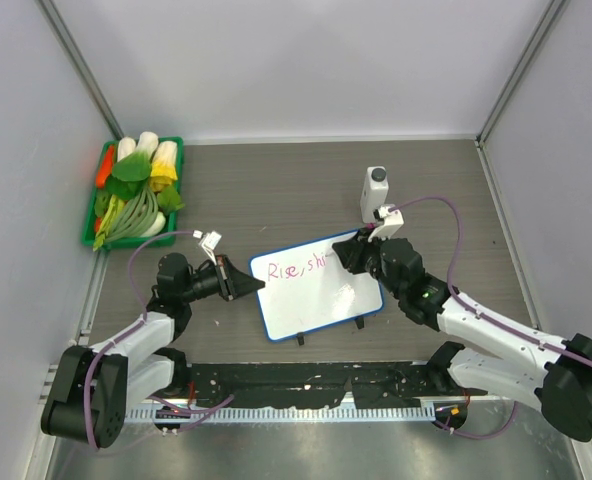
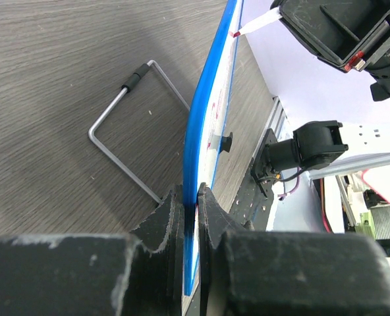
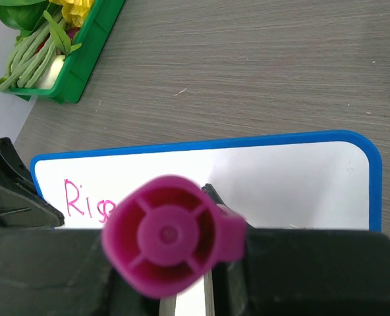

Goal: Write a sentence on the whiteboard

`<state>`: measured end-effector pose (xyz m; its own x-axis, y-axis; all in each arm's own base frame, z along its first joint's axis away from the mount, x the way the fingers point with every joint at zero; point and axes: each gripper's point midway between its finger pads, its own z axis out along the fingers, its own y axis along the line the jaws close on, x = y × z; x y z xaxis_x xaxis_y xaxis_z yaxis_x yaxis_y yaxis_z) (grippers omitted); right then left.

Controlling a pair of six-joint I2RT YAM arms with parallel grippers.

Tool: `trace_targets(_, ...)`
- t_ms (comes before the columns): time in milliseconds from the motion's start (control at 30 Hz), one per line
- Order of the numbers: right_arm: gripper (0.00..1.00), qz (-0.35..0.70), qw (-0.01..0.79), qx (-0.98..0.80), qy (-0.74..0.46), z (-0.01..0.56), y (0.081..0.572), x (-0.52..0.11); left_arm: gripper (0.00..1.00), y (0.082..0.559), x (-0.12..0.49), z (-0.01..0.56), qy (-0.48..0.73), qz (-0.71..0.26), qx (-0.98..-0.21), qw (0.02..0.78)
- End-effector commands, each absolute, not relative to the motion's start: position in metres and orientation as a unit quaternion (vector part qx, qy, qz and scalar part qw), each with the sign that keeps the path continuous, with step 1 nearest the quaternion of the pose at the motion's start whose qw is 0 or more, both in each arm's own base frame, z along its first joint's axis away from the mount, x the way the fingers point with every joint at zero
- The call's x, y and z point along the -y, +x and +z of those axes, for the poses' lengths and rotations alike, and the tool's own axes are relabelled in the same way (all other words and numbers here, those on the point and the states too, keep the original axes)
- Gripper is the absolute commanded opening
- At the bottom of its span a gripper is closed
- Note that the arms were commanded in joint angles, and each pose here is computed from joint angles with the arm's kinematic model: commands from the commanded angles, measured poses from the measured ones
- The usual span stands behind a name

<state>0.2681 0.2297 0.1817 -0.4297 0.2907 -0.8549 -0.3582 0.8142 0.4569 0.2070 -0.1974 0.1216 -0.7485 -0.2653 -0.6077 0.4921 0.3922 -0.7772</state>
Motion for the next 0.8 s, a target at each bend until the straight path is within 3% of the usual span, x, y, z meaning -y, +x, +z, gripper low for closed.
trace_targets(0, 0.02, 0.308, 0.546, -0.779, -0.013, 0.187, 0.273, -0.231, 0.0, 0.214, 0.194, 0.119, 0.085, -0.527, -0.759, 0.373)
trace_targets(767, 0.02, 0.289, 0.512, -0.808, -0.021, 0.154, 0.255, -0.218, 0.0, 0.214, 0.194, 0.118, 0.085, -0.529, -0.759, 0.369)
